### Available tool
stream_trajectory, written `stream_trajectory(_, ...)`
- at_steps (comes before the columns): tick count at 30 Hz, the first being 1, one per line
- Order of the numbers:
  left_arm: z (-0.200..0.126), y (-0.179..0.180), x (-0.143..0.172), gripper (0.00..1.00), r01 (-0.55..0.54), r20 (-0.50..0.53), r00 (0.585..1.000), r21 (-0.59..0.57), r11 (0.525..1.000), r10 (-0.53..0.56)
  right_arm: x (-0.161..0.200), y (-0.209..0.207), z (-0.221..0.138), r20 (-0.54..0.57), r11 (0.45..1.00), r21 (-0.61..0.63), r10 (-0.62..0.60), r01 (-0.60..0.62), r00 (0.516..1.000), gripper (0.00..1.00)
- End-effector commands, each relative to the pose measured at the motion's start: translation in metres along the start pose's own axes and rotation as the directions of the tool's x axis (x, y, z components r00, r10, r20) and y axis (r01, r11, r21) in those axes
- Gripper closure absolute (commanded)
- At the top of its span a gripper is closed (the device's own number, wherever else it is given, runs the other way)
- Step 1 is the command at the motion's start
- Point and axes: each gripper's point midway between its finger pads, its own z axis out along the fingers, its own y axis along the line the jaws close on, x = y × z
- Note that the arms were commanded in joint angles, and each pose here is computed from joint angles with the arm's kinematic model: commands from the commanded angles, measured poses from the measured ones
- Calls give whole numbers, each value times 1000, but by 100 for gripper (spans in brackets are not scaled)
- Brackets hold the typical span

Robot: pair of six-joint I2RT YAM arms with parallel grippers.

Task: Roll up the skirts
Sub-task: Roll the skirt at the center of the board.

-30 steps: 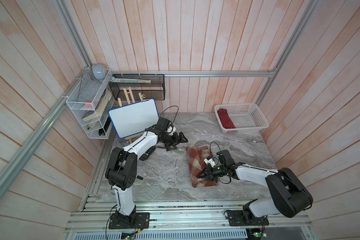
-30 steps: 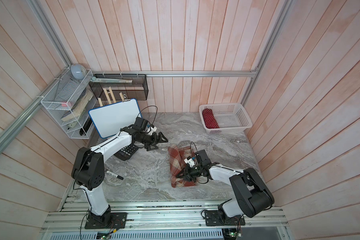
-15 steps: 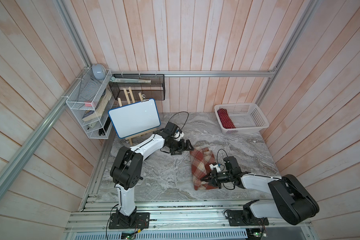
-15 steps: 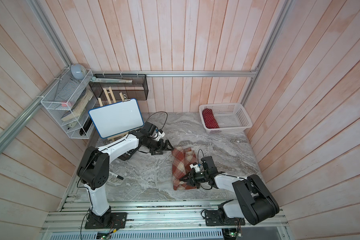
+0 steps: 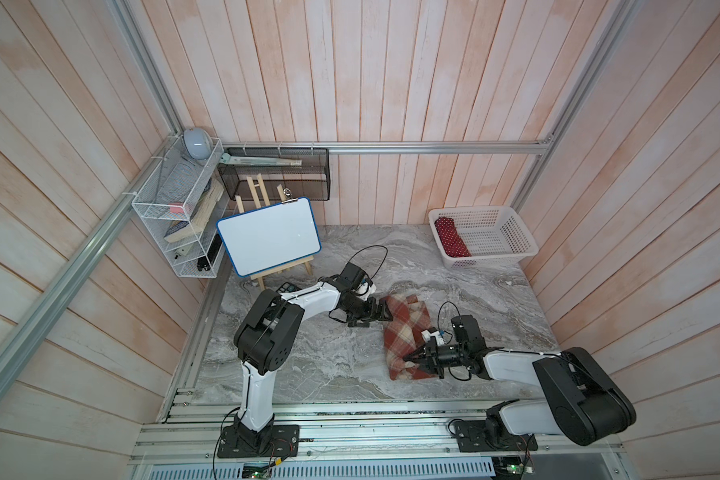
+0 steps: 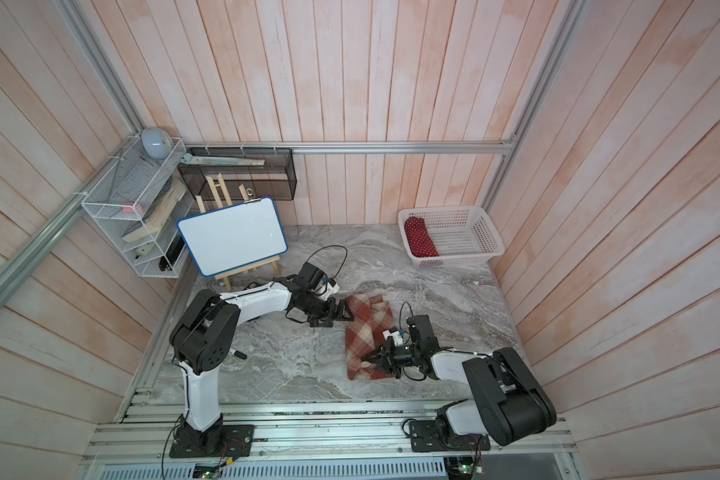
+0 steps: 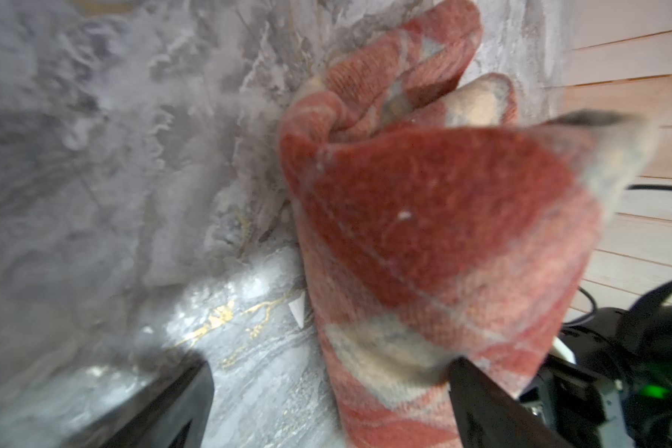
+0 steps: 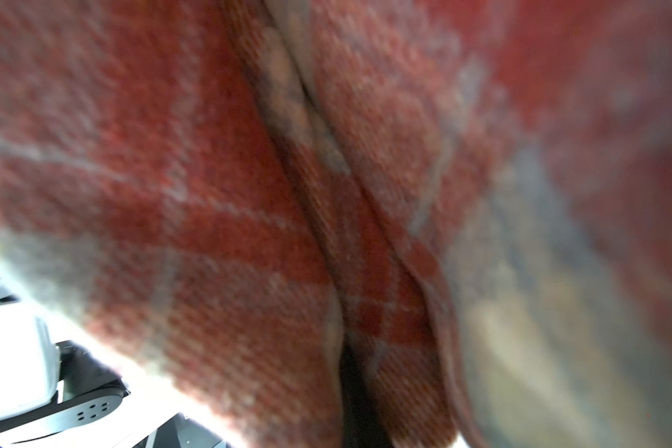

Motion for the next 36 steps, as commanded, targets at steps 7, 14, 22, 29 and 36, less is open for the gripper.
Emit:
stream_trajectory(7, -10, -27, -30, 0, -48, 152, 988, 111, 993, 30, 2, -31, 0, -9, 988, 30, 149, -149, 989, 100)
stream_trajectory(14, -5, -37, -35, 0, -75, 169, 985, 169, 983, 46, 1, -31, 0, -14, 988, 42, 147, -147, 989, 100)
stream_trajectory(22, 10, -32, -25, 1, -76, 129, 990, 196, 978, 51, -6, -23, -4, -5, 987, 12, 160, -159, 987, 100)
stream_trajectory(29, 27, -15, -9, 6, -36, 71, 997, 204, 978, 22, -8, -20, -8, 1, 985, -13, 171, -171, 985, 100)
stream_trajectory(36, 34, -11, -7, 7, -34, 66, 998, 205, 978, 21, -5, -21, -8, -13, 984, -18, 176, -177, 984, 100)
